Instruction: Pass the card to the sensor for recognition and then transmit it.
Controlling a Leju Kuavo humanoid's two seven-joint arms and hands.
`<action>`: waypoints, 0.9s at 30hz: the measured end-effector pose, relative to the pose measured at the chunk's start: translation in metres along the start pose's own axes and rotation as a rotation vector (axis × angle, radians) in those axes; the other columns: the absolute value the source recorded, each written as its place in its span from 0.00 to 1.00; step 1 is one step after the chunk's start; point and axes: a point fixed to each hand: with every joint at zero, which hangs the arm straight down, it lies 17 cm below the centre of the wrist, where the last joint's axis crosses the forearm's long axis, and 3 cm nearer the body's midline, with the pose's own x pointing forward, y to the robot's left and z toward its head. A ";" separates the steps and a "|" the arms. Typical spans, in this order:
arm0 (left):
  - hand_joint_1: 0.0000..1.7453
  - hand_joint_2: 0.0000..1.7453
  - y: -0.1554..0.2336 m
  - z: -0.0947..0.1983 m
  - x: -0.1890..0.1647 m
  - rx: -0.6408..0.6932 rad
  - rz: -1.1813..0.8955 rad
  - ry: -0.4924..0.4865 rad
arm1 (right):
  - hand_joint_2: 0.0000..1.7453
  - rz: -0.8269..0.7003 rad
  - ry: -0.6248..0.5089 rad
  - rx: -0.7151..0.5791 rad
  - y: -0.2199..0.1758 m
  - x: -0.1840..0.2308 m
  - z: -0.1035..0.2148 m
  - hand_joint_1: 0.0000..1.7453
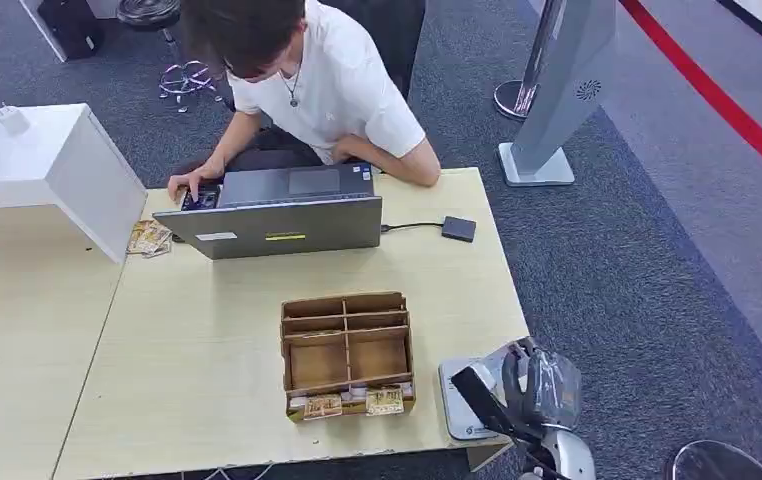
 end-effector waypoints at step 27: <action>0.00 0.00 -0.008 0.002 0.009 -0.023 -0.065 -0.029 | 1.00 0.088 -0.232 -0.315 -0.111 0.079 -0.046 1.00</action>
